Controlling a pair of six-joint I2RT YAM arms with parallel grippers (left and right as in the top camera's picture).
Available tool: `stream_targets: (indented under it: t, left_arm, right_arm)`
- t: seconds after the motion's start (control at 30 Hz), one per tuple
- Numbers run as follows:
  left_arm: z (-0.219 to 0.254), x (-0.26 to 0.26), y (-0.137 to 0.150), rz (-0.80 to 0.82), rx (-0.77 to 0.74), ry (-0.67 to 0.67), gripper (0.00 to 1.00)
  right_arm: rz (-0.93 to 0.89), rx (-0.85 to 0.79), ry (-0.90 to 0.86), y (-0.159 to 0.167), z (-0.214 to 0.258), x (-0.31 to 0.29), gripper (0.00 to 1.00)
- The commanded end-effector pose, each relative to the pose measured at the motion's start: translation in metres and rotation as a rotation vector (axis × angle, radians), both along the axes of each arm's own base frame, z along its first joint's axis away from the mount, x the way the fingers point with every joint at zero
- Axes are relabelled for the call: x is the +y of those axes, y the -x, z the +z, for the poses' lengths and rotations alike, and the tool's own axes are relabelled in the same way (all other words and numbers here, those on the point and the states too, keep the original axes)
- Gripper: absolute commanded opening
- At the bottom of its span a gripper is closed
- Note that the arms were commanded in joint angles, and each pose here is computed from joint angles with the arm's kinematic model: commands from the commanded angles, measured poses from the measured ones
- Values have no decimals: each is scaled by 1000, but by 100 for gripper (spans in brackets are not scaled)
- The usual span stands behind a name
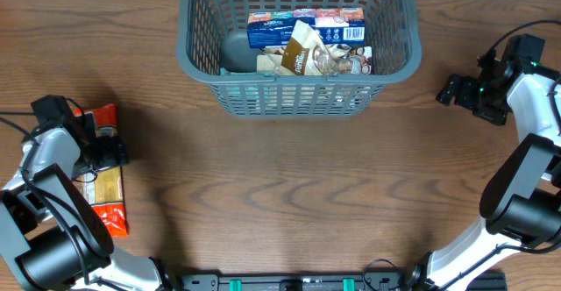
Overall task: Pack container
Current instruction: 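Close the left gripper on the spaghetti packet and lift it upright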
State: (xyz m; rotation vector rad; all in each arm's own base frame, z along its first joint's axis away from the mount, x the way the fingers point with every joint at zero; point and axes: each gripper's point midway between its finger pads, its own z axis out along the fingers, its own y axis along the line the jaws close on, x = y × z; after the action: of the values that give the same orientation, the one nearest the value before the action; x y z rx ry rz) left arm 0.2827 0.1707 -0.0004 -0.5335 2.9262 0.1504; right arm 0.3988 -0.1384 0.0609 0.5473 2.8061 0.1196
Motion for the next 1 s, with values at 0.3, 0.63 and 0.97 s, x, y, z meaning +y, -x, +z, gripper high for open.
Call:
stream_targets:
  t: [0.3,0.63,0.97]
  left_arm:
    - [-26,-3,28,38,108,11,33]
    - [-20,-24,10,44,34,125,6]
    - [59,-68,-49,-112,-162,119,6]
  right_arm:
    - [12,9,-5,3,-3,2,99]
    - [12,10,-6,3,-3,2,99]
    - [12,10,-5,3,-3,2,99]
